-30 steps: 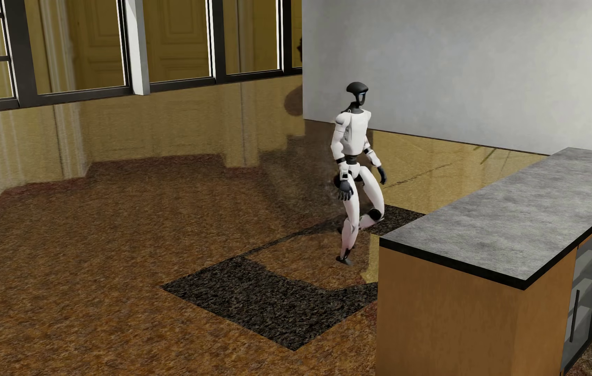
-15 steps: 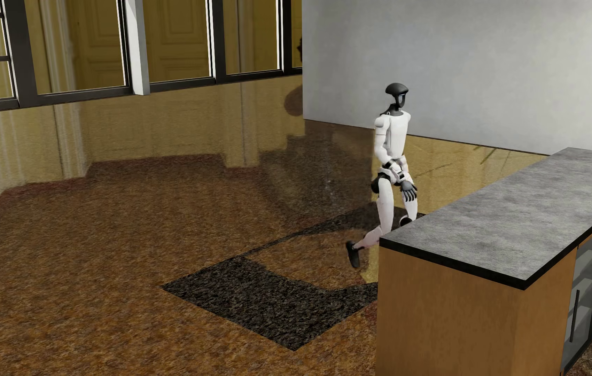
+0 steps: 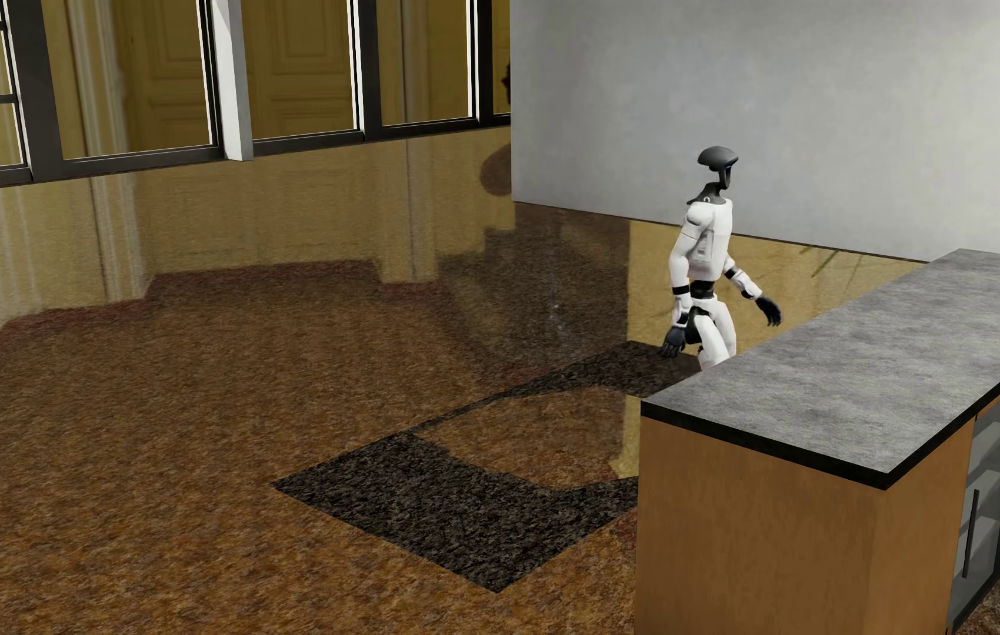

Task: Approach the counter

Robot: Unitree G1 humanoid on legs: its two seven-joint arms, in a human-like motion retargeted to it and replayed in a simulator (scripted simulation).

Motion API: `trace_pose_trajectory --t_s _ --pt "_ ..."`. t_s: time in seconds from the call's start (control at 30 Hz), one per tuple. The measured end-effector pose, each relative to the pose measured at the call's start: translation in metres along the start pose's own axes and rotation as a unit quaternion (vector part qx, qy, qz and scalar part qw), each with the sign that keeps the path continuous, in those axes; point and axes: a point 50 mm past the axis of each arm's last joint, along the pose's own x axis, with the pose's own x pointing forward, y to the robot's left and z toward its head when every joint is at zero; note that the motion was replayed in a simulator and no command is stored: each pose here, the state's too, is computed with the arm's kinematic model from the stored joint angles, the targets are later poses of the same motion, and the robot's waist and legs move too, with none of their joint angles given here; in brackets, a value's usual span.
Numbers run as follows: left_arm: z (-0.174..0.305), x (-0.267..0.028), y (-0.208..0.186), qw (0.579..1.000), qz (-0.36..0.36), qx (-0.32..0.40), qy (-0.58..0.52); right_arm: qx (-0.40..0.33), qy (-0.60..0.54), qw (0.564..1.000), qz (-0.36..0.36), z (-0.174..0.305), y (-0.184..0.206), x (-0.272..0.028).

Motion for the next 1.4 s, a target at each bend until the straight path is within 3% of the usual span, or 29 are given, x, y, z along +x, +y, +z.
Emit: trace_pose_trajectory --t_s 0.03,0.1,0.13,0.23,0.37,0.47,0.53,0.63,0.77,0.83,0.93,1.07,1.2,1.4 --pt "-0.019 -0.005 -0.007 0.999 -0.021 0.007 0.040 -0.044 -0.020 0.999 0.001 0.015 -0.009 -0.002" --pt "-0.058 -0.015 -0.015 0.988 -0.083 0.064 0.113 -0.067 -0.076 0.993 -0.068 0.051 -0.044 -0.011" --pt "-0.079 -0.022 -0.018 0.980 -0.093 0.077 0.158 -0.043 -0.111 0.985 -0.129 0.066 -0.065 -0.018" --pt "-0.138 -0.062 -0.035 0.946 -0.093 0.016 0.310 0.009 -0.193 0.942 -0.275 0.115 -0.132 -0.052" --pt "-0.163 -0.092 -0.053 0.922 -0.200 0.022 0.329 -0.042 -0.303 0.879 -0.365 0.174 -0.187 -0.113" --pt "-0.157 -0.087 -0.047 0.932 -0.182 0.033 0.312 -0.033 -0.353 0.840 -0.410 0.185 -0.199 -0.138" --pt "-0.140 -0.069 -0.039 0.944 -0.166 0.048 0.280 0.012 -0.351 0.846 -0.401 0.175 -0.194 -0.130" --pt "-0.098 -0.037 -0.017 0.975 -0.105 0.056 0.190 0.055 -0.296 0.893 -0.334 0.148 -0.165 -0.091" --pt "-0.043 -0.014 -0.005 0.996 -0.040 0.021 0.077 0.024 -0.114 0.982 -0.152 0.083 -0.086 -0.023" --pt "-0.026 -0.011 -0.007 0.998 -0.045 0.022 0.037 0.023 -0.038 0.997 -0.057 0.052 -0.044 -0.007" --pt "-0.025 -0.014 -0.016 0.997 -0.065 0.023 0.038 0.001 -0.035 0.999 -0.012 0.032 -0.009 -0.002" --pt "-0.071 -0.030 -0.035 0.982 -0.107 0.016 0.157 0.035 -0.050 0.997 -0.041 0.028 -0.014 -0.004" --pt "-0.120 -0.057 -0.053 0.943 -0.148 -0.008 0.298 0.006 -0.088 0.990 -0.114 0.057 -0.062 -0.014" --pt "-0.119 -0.057 -0.047 0.954 -0.134 -0.020 0.269 -0.005 -0.214 0.942 -0.260 0.118 -0.129 -0.055"
